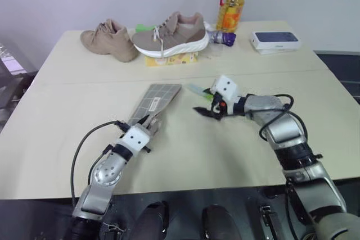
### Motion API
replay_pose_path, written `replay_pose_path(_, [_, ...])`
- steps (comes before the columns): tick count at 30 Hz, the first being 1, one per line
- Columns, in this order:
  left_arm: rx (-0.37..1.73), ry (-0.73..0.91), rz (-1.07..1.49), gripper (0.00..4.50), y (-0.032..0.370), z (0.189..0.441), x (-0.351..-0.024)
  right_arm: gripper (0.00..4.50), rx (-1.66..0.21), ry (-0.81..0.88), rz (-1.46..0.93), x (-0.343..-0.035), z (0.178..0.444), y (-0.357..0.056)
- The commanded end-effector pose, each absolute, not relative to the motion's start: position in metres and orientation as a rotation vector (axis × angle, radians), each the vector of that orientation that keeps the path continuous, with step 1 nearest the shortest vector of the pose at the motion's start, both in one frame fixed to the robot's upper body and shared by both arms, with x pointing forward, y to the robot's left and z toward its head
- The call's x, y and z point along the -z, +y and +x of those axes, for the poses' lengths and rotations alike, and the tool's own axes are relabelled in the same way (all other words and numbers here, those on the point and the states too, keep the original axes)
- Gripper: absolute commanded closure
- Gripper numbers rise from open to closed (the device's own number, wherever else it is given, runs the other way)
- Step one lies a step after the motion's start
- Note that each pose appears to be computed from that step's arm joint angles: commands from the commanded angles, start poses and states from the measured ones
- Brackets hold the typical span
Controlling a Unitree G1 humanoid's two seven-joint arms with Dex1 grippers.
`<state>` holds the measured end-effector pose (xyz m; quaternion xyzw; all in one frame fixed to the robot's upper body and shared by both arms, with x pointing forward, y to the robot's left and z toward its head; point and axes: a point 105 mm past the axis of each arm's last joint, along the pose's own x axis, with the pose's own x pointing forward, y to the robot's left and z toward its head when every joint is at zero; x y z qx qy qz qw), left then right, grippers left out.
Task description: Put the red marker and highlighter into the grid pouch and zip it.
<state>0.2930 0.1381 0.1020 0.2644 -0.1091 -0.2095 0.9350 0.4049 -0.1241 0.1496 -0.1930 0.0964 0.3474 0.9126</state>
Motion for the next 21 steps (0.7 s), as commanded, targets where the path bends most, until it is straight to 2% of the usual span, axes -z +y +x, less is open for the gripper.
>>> replay_pose_path(1, [0.445, -0.274, 0.539, 4.50, 0.143, 0.288, -0.116, 0.55, -0.578, 0.183, -0.366, -0.153, 0.430, -0.136])
replay_pose_path(7, [0.435, -0.283, 0.552, 4.50, 0.147, 0.289, -0.118, 0.55, -0.585, 0.275, -0.257, -0.130, 0.441, -0.132])
replay_pose_path(10, [0.426, -0.286, 0.554, 4.50, 0.147, 0.289, -0.119, 1.38, -0.580, 0.287, -0.244, -0.127, 0.443, -0.134])
replay_pose_path(12, [0.416, -0.279, 0.545, 4.50, 0.147, 0.289, -0.118, 2.27, -0.586, 0.270, -0.247, -0.129, 0.442, -0.135])
replay_pose_path(14, [0.404, -0.260, 0.535, 4.50, 0.148, 0.290, -0.114, 3.37, -0.599, 0.247, -0.255, -0.133, 0.441, -0.136])
replay_pose_path(15, [0.396, -0.254, 0.533, 4.50, 0.149, 0.291, -0.113, 3.63, -0.603, 0.234, -0.274, -0.135, 0.439, -0.136])
replay_pose_path(18, [0.381, -0.243, 0.496, 4.50, 0.149, 0.296, -0.112, 3.59, -0.632, 0.154, -0.400, -0.145, 0.431, -0.139])
replay_pose_path(21, [0.372, -0.300, 0.446, 4.50, 0.147, 0.303, -0.122, 3.59, -0.670, 0.071, -0.480, -0.165, 0.416, -0.149])
